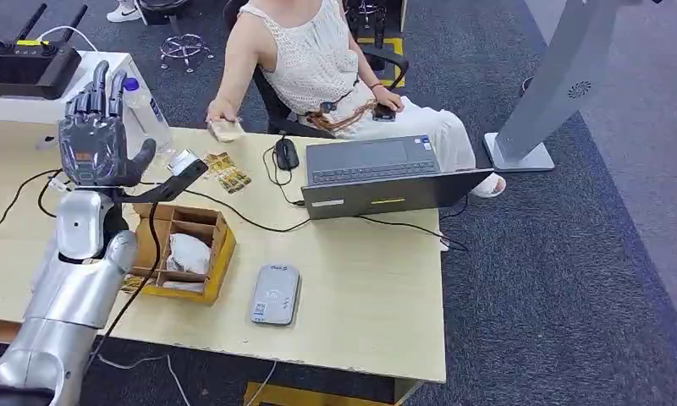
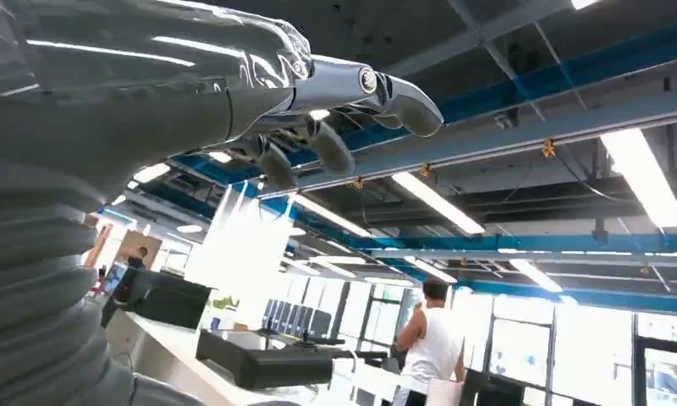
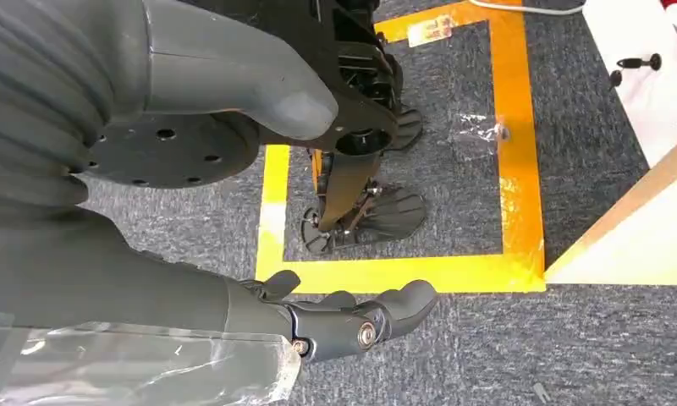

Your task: Pass the card to the sensor for recognition and then transmit it.

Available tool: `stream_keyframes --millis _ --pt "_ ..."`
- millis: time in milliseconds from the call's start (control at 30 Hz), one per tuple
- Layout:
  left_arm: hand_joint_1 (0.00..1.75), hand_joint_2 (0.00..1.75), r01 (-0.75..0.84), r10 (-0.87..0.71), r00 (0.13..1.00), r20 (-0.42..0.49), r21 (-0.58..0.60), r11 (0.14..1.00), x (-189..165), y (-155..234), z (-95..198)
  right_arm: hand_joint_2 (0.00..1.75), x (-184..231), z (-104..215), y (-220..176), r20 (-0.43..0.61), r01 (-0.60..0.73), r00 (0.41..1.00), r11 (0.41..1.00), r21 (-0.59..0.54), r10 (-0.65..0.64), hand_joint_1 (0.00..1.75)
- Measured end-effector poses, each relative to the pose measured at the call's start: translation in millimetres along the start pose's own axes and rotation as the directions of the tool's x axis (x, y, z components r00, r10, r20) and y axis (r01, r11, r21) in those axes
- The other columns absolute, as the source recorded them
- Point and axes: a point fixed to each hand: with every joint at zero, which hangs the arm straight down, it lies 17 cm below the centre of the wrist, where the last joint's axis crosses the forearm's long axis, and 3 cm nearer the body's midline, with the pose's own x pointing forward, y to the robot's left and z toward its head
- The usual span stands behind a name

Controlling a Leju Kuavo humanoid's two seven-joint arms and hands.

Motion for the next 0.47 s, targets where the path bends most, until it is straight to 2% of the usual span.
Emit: stream_keyframes --millis 133,200,300,367,467 --pt "0.0 1.75 -0.05 0.05 0.999 0.013 -0.003 0.999 2 -6 12 1.75 -2 1 -1 0.001 0.006 1.0 1.0 -0.002 -0.006 0.0" --pt "0.0 1.75 -0.16 0.16 0.987 0.027 -0.006 0.987 5 -9 26 1.75 -3 1 -2 0.003 0.014 1.0 1.0 -0.005 -0.014 0.0" --pt "0.0 1.75 -0.439 0.439 0.898 0.026 -0.021 0.898 10 -10 61 1.75 -8 3 -4 0.009 0.031 0.999 0.999 -0.012 -0.031 0.0" --pt "0.0 1.75 -0.512 0.512 0.859 0.018 -0.011 0.859 4 -6 82 1.75 -13 5 -7 0.006 0.039 0.999 0.999 -0.017 -0.038 0.0" --pt "0.0 1.75 -0.56 0.56 0.828 0.009 -0.011 0.828 -3 -1 97 1.75 -16 6 -9 0.004 0.051 0.999 0.998 -0.025 -0.051 0.0"
